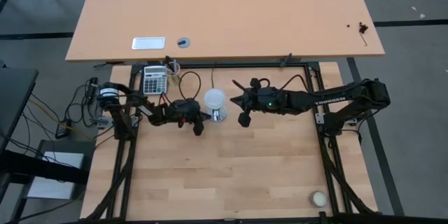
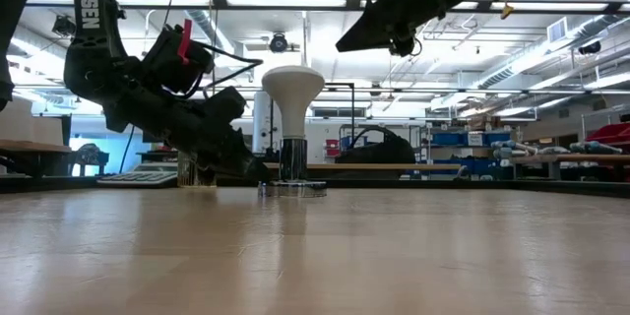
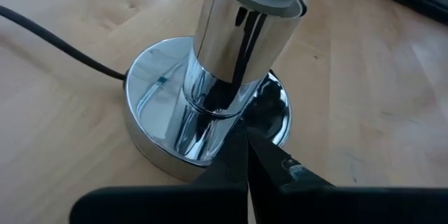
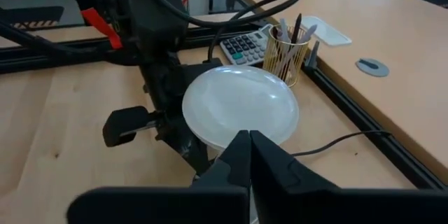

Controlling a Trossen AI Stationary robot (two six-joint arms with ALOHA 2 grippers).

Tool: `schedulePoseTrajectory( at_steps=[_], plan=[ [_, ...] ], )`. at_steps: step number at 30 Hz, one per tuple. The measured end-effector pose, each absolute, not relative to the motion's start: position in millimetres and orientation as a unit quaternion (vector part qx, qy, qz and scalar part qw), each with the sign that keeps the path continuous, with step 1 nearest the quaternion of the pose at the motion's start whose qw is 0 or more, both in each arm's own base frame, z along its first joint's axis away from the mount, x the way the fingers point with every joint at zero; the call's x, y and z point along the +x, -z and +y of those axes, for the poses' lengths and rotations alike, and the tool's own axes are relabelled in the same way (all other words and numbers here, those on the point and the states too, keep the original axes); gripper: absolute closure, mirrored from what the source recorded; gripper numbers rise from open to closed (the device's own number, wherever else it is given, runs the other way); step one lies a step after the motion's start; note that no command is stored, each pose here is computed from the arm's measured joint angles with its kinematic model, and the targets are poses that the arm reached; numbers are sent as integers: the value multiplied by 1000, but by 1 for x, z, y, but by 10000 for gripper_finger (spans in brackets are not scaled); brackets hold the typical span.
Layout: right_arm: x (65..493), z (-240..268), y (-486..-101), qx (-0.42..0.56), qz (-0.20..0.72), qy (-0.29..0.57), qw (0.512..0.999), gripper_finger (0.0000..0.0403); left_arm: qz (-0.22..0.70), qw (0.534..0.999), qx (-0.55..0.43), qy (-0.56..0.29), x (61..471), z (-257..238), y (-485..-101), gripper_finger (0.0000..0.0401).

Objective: Screw lightbulb
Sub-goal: Remove the white lightbulb from the silver lamp

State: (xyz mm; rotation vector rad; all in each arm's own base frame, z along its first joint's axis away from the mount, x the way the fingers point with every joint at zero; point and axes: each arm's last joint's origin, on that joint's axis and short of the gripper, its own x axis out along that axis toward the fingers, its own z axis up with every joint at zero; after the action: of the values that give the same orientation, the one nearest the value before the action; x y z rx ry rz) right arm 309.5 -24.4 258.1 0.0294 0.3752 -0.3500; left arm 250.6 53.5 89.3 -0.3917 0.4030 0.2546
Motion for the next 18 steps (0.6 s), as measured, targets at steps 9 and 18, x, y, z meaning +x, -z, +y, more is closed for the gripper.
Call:
schedulePoseTrajectory(
  at_steps=[9,18],
  plan=[
    [310,-23,-258,13,186,171,967,387,198,954,-191,-118,251,50,-90,401],
    [310,-23,-258,9,187,170,967,394,198,957,-185,-103,252,49,-90,401]
  ],
)
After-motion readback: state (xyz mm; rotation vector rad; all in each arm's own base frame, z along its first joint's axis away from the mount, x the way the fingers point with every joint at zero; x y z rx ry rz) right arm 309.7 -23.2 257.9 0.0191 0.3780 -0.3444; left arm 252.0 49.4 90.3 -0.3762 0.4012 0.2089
